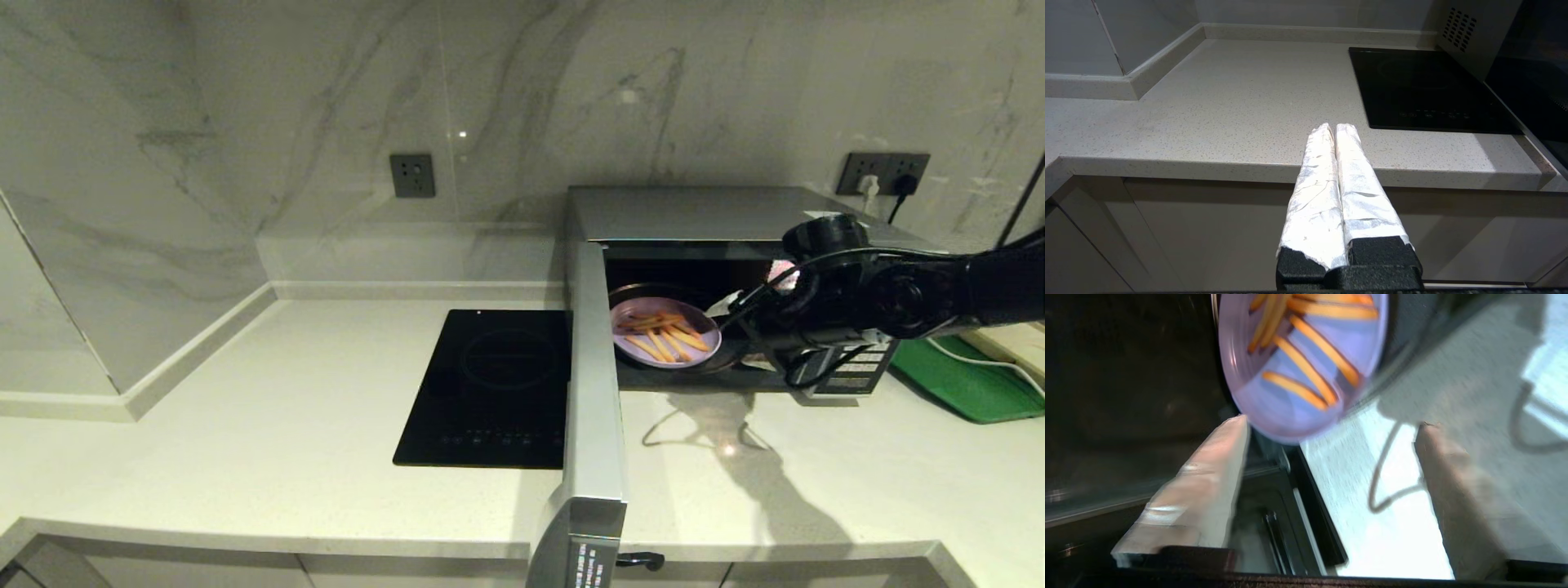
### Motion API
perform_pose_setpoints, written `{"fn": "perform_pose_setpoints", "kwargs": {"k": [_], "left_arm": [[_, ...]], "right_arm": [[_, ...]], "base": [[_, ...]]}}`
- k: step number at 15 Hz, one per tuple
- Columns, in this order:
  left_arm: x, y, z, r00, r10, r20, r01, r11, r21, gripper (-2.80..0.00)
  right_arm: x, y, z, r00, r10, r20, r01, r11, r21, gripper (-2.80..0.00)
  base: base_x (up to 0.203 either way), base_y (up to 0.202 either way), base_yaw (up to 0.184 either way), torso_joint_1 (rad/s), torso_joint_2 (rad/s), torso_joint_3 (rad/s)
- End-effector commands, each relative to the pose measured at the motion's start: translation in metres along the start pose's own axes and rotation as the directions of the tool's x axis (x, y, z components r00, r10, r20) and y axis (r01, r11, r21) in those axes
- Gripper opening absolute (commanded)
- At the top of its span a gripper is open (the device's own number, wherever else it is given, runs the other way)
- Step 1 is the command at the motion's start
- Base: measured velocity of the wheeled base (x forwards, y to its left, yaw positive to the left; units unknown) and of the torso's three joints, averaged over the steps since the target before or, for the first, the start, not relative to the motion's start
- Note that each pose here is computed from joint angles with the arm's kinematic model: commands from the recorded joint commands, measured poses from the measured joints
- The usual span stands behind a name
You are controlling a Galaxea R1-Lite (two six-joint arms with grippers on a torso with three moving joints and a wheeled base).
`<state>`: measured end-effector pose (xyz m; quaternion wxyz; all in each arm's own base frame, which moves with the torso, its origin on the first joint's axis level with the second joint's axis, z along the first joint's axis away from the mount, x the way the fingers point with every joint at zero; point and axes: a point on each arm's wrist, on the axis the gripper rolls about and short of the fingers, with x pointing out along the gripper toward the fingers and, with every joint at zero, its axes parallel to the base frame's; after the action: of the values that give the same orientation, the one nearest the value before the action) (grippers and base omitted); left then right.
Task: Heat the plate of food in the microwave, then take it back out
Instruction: Close the microwave oven
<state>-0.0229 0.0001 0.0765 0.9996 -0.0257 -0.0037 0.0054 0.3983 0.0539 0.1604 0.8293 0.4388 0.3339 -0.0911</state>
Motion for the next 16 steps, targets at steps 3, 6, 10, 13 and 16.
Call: {"fn": "perform_pose_setpoints", "kwargs": {"k": [3, 6, 10, 13, 16], "left_arm": [[0.0, 0.0, 0.0, 1.0, 0.001, 0.002, -0.001, 1.0, -0.001, -2.8], [0.0, 0.0, 0.0, 1.0, 0.001, 0.001, -0.001, 1.0, -0.001, -2.8], [0.0, 0.0, 0.0, 1.0, 0.001, 0.001, -0.001, 1.0, -0.001, -2.8], [0.0, 0.0, 0.0, 1.0, 0.001, 0.001, -0.001, 1.0, -0.001, -2.8], [0.0, 0.0, 0.0, 1.0, 0.001, 0.001, -0.001, 1.0, -0.001, -2.8]], "right_arm": [[-0.068, 0.0, -0.008, 0.998, 0.062, 0.015, -0.061, 0.998, -0.023, -2.8], [-0.13, -0.009, -0.019, 0.991, 0.133, 0.026, -0.132, 0.99, -0.048, -2.8], [-0.218, -0.043, -0.046, 0.987, 0.16, 0.022, -0.158, 0.984, -0.084, -2.8], [-0.269, -0.088, -0.075, 0.995, 0.087, -0.04, -0.092, 0.983, -0.158, -2.8], [-0.307, -0.113, -0.093, 0.986, -0.01, -0.166, -0.052, 0.931, -0.362, -2.8]], "base": [[0.0, 0.0, 0.0, 0.0, 0.0, 0.0], [0.0, 0.0, 0.0, 0.0, 0.0, 0.0], [0.0, 0.0, 0.0, 0.0, 0.0, 0.0], [0.0, 0.0, 0.0, 0.0, 0.0, 0.0], [0.0, 0.0, 0.0, 0.0, 0.0, 0.0]]}}
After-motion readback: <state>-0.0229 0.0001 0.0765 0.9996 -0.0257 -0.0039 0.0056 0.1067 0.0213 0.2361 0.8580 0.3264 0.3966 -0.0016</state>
